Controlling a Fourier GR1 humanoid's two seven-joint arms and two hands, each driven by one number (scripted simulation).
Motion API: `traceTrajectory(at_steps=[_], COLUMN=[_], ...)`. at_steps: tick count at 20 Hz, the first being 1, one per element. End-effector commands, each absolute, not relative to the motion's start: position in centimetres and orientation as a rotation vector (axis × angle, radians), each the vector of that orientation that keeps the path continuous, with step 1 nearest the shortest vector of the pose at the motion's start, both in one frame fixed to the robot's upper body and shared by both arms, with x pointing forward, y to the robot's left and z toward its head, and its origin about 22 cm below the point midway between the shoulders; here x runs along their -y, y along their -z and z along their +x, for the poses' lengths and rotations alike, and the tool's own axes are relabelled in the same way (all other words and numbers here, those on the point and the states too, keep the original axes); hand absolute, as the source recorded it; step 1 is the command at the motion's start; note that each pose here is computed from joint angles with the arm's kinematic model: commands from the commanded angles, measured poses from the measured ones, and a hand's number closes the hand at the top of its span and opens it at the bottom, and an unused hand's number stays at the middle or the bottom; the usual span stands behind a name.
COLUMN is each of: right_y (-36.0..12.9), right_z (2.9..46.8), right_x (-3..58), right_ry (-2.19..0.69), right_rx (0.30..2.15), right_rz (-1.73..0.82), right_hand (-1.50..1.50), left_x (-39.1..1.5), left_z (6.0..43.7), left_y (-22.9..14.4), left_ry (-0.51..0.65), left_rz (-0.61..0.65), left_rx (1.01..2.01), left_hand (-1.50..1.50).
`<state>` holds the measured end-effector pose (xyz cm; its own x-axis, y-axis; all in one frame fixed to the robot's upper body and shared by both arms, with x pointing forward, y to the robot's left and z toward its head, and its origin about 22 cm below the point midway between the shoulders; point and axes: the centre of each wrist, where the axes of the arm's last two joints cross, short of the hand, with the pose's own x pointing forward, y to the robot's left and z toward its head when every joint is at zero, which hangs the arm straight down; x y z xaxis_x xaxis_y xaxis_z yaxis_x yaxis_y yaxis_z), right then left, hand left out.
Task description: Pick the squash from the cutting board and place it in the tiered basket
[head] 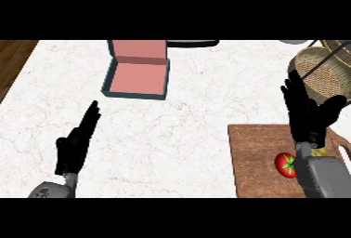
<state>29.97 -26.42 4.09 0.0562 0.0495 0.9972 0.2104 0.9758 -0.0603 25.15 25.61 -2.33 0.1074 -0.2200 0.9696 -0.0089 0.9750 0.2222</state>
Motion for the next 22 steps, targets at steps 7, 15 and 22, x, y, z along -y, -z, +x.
traceTrajectory(at_steps=[7,15,22], right_y=[-2.3,-3.6,-6.9], right_z=[27.2,21.6,23.1], right_x=[34.9,42.8,43.2], right_ry=[0.625,-0.583,-0.934], right_rx=[1.724,1.566,1.249], right_rz=[0.017,-0.457,-0.671], right_hand=[1.50,-1.50,-1.50], left_x=[-31.9,-35.1,-34.6], left_z=[22.4,22.0,22.0], left_y=[4.1,2.8,1.8], left_ry=[0.050,0.057,0.077], left_rz=[0.314,0.294,0.270], left_rx=[1.237,1.203,1.204], left_hand=[0.00,0.00,0.00])
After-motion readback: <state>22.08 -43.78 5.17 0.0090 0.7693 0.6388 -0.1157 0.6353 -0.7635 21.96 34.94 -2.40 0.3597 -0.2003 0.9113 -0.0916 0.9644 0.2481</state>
